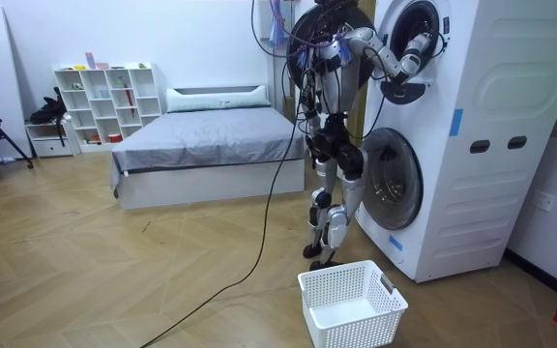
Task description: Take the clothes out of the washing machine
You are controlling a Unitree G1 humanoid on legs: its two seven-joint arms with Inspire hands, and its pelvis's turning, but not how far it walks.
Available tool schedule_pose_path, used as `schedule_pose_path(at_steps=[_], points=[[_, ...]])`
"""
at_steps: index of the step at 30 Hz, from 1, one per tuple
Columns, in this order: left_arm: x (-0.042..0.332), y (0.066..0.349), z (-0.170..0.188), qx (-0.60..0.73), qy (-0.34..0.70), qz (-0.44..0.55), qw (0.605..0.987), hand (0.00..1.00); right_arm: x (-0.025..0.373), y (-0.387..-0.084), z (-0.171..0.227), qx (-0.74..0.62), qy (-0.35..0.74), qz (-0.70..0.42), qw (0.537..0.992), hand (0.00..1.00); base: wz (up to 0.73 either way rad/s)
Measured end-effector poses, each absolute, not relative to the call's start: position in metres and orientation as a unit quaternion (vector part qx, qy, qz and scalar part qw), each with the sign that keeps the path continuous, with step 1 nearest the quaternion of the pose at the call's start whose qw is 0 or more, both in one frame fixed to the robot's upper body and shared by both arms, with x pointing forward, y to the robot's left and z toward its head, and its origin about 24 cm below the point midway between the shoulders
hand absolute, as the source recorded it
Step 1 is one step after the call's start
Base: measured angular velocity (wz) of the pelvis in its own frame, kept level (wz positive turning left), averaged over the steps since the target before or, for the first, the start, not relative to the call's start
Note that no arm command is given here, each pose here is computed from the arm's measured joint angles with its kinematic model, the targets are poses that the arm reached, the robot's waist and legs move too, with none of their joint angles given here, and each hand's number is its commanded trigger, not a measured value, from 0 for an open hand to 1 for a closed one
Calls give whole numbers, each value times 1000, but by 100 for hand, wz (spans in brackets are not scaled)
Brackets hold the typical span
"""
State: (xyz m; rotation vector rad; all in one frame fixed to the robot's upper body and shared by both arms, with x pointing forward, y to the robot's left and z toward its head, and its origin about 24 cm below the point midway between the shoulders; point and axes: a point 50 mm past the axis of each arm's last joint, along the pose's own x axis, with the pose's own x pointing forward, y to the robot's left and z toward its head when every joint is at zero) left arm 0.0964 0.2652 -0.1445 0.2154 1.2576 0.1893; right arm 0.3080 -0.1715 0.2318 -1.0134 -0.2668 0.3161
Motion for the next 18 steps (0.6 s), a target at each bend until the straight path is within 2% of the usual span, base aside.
schedule_pose_path(at_steps=[8, 9, 10, 18], points=[[97, 268, -144, 108, 585, 85, 799, 0, 301, -171, 222, -506, -91, 194, 835, 0, -1], [97, 268, -143, 110, 586, 84, 799, 0, 301, -171, 220, -506, -87, 198, 835, 38, 0], [97, 269, -143, 112, 586, 83, 799, 0, 300, -172, 217, -506, -81, 204, 834, 100, 0], [100, 274, -140, 119, 582, 85, 800, 0, 294, -171, 218, -536, -78, 198, 817, 100, 0]])
